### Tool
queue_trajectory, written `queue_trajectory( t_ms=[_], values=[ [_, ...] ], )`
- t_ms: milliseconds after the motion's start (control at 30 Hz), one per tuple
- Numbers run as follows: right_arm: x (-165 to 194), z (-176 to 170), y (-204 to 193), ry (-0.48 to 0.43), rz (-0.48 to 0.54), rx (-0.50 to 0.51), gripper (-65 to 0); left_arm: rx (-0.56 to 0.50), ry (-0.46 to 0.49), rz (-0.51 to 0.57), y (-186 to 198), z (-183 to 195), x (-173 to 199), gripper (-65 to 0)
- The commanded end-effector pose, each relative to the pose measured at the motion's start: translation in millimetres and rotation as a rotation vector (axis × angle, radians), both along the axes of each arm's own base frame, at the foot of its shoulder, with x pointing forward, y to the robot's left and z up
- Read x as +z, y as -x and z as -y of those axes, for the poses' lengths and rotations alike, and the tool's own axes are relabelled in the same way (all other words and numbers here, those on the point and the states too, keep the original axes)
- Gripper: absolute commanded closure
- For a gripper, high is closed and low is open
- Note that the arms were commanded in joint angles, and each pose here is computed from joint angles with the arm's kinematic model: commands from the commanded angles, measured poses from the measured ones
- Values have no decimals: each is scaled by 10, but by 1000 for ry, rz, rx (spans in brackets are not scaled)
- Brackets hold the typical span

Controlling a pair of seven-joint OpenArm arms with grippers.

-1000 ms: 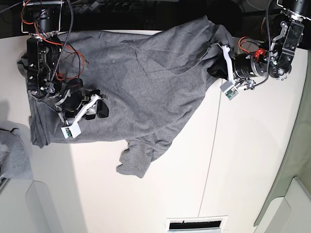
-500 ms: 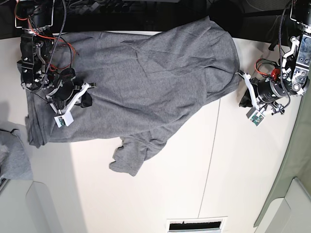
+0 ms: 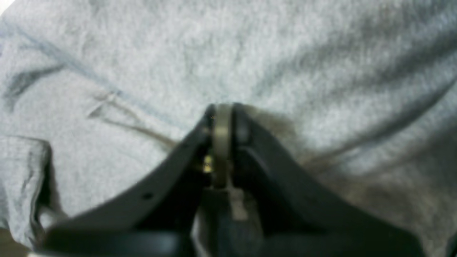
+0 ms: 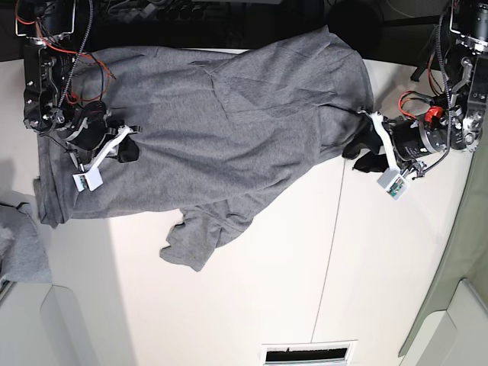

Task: Layout the t-shirt on the table in an organized manner, then fold the t-shirt properly
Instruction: 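Drag the shirt edge with the left gripper to straighten it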

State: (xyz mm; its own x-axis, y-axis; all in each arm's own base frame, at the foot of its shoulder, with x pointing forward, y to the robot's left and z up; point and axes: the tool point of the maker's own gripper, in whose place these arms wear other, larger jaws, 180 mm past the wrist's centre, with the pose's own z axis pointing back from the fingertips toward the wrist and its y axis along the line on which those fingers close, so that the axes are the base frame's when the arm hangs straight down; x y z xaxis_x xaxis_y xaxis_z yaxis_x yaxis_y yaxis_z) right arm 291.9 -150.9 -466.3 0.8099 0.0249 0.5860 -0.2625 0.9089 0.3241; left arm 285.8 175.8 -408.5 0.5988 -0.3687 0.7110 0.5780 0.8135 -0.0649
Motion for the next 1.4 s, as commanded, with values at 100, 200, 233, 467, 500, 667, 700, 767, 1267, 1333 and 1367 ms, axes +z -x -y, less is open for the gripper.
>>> queue_trajectory(
  t_ms=[100,200,233,467,500,667,700,767,1267,1333,1367],
  values=[
    [33,53,-38,16,5,0,-111,53,-15,48,-286,-35,41,-281],
    [29,57,-31,18,1,2,-111,42,-9,23,-319,8,-44,-281],
    [29,57,-31,18,1,2,-111,14,-6,13,-297,57,-70,-281],
    [36,55,-43,18,4,1,-111,-120,-19,-6,-136,384,-210,-278],
    [37,55,-45,18,4,1,-111,-110,-27,-4,-144,387,-228,-263],
    [37,55,-45,18,4,1,-111,-134,-46,-13,-98,436,-279,-22],
    [37,55,-45,18,4,1,-111,-137,-56,-13,-99,425,-286,0],
    [37,58,-45,18,4,1,-111,-139,-90,-3,-138,380,-285,0],
    [24,62,-30,24,1,4,-111,185,-344,104,-747,-664,104,0],
    [24,64,-30,24,1,3,-126,197,-310,80,-726,-636,90,0],
    [31,57,-35,18,3,2,-153,198,-291,66,-711,-611,80,0]
  ],
)
